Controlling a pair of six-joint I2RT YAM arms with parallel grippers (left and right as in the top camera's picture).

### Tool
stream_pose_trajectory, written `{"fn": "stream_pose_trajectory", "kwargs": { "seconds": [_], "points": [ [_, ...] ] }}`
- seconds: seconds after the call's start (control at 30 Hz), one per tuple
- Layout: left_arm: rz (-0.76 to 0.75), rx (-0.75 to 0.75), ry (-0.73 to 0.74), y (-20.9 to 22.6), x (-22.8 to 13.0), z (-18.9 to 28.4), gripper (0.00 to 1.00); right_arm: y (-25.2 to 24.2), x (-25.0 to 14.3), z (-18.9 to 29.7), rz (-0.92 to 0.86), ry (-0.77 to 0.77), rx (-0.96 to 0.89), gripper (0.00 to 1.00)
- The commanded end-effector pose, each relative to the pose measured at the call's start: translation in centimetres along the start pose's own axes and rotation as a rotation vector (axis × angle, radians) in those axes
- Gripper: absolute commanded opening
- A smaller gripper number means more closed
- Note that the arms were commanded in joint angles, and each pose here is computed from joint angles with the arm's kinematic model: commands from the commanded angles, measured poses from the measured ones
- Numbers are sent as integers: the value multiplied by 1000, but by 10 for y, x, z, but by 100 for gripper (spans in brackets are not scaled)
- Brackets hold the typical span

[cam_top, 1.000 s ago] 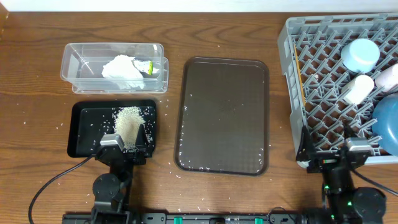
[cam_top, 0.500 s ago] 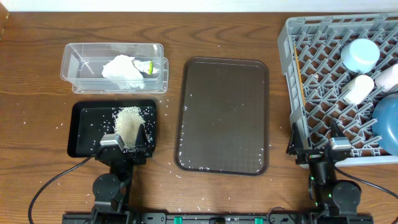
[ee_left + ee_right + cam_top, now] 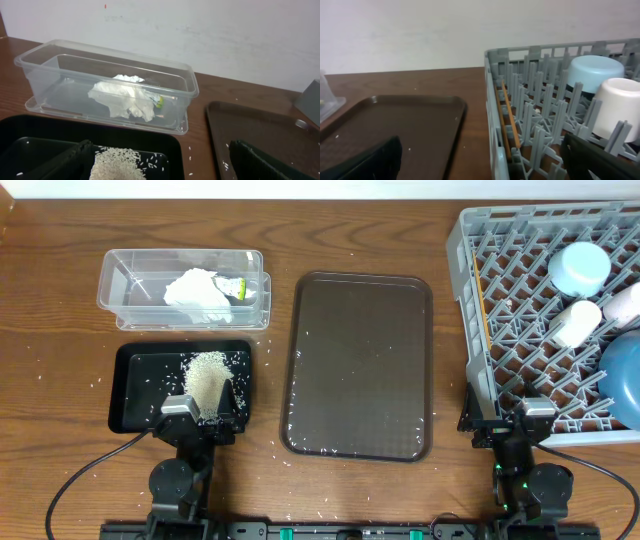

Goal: Sort waste into correct bins and load items into the dishwasher rack

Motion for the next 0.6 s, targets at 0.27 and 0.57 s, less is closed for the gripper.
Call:
{"fn": "stream_pose_trajectory", "kwargs": {
  "seconds": [0.27, 0.57],
  "points": [
    [-13, 14, 52, 2, -17, -1, 89, 9, -4, 0, 14, 12, 31, 99],
    [-13, 14, 52, 2, -17, -1, 89, 9, -4, 0, 14, 12, 32, 99]
  ]
}}
Point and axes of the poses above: each gripper's point midway between its finger pads, its own z axis back along the fingers, its own y axis along the line the jaws close on, x = y × z, the point moved 1 cm from there along z, back along the fingers, and after that the axes turned 15 degrees about -z, right-handed, at the moved point
